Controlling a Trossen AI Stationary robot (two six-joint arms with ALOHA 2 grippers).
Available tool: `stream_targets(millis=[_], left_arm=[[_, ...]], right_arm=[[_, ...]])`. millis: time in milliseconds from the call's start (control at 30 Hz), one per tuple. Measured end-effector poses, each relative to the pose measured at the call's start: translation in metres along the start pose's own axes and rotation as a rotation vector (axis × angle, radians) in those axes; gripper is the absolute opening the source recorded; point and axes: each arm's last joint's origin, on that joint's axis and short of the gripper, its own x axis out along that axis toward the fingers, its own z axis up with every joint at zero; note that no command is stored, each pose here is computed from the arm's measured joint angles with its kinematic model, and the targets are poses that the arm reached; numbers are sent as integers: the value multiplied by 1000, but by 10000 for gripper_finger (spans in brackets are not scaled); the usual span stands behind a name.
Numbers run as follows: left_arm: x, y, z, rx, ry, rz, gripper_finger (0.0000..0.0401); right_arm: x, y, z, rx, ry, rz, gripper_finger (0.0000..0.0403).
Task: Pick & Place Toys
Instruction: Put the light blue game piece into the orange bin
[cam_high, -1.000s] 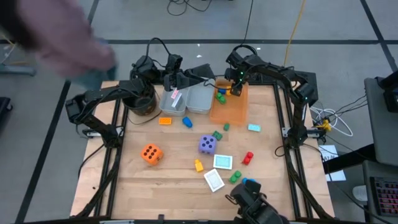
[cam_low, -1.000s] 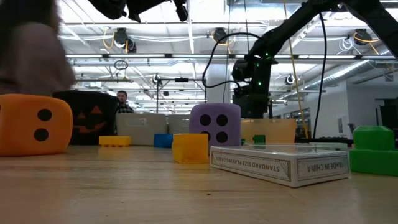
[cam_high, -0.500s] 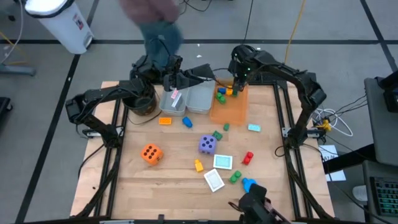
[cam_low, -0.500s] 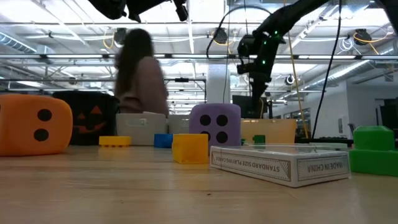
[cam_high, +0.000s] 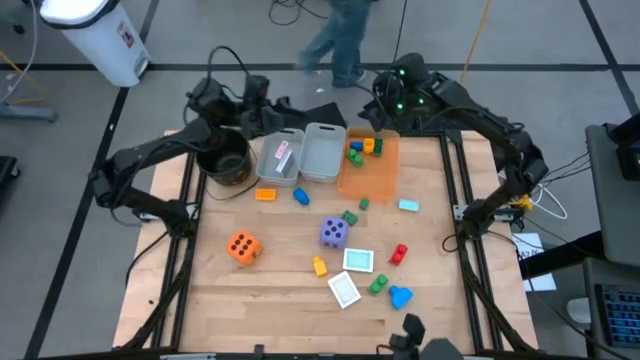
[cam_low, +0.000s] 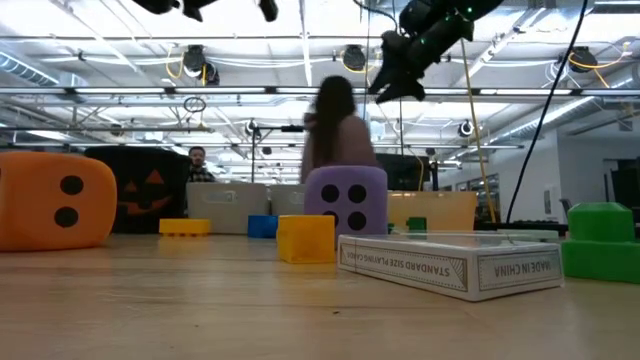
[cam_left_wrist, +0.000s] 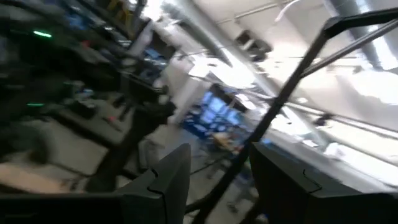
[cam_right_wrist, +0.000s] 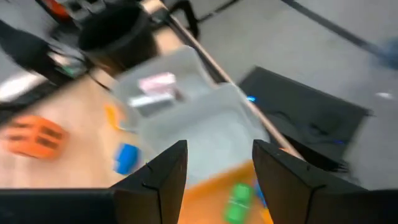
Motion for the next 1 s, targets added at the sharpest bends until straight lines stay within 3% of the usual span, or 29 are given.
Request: stream_targets(millis=[300, 400, 567, 700, 1000], left_arm=[[-31, -42, 4, 204, -105, 354, 170], [-34, -50, -3, 209, -106, 360, 170], [-41, -51, -27, 155, -99, 334, 170], [-55, -52, -50, 138, -189, 298, 170], [-72, -60, -89, 71, -223, 298, 170]], right_arm=[[19, 49, 4, 78, -32, 162, 170], [33, 71, 5, 48, -115, 240, 170], [38, 106, 8, 54, -380, 427, 169], [40, 126, -12, 47, -449, 522, 168], [10, 144, -72, 13, -450, 481, 164]])
